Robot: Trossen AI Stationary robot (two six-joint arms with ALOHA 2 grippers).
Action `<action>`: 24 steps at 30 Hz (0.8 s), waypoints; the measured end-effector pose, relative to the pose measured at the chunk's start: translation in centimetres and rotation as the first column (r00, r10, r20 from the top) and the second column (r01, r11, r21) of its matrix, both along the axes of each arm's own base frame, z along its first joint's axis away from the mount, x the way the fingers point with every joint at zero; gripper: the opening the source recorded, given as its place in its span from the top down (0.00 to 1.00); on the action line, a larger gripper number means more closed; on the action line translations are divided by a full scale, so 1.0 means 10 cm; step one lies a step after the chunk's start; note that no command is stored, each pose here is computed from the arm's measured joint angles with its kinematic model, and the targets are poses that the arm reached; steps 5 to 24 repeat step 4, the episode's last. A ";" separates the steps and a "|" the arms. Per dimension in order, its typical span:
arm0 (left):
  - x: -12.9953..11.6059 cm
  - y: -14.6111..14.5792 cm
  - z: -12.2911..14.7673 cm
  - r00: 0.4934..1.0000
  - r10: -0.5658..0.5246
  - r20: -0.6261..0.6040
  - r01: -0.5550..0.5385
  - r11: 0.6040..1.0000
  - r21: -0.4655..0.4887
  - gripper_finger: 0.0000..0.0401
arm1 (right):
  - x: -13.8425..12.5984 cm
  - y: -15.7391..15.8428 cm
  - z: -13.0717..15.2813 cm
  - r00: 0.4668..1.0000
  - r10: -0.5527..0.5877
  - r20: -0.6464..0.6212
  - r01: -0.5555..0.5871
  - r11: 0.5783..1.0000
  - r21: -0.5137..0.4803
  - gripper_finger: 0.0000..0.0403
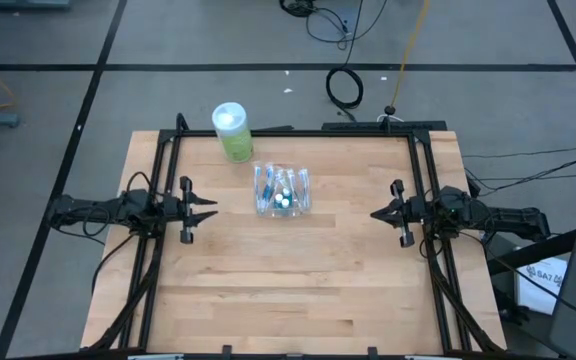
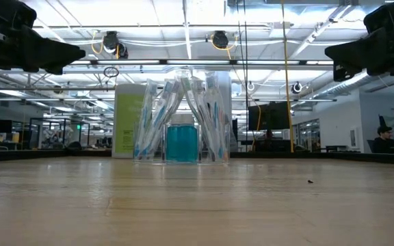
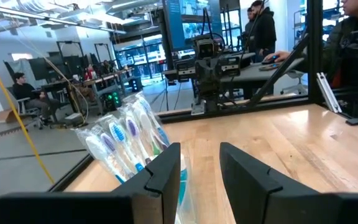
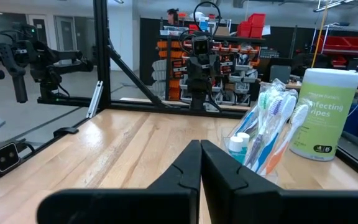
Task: Pick & Place toothbrushing station
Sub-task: Return to Home Position
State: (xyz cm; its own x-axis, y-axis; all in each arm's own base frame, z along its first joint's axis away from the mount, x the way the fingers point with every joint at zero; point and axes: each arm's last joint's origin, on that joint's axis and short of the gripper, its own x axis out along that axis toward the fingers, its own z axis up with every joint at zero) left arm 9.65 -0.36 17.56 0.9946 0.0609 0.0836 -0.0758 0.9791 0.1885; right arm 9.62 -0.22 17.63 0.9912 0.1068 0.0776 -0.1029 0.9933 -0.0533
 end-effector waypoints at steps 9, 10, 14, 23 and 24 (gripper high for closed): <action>0.00 0.00 0.00 1.000 0.000 0.000 0.000 1.000 -0.005 0.71 | 0.00 0.00 0.00 1.000 0.000 0.001 0.000 1.000 0.000 0.99; 0.00 0.00 0.00 1.000 0.000 0.000 0.000 1.000 -0.005 0.71 | 0.00 0.00 0.00 1.000 0.000 0.001 0.000 1.000 0.000 0.99; 0.00 0.00 0.00 1.000 0.000 0.000 0.000 1.000 -0.005 0.71 | 0.00 0.00 0.00 1.000 0.000 0.001 0.000 1.000 0.000 0.99; 0.00 0.00 0.00 1.000 0.000 0.000 0.000 1.000 -0.005 0.71 | 0.00 0.00 0.00 1.000 0.000 0.001 0.000 1.000 0.000 0.99; 0.00 0.00 0.00 1.000 0.000 0.000 0.000 1.000 -0.005 0.71 | 0.00 0.00 0.00 1.000 0.000 0.001 0.000 1.000 0.000 0.99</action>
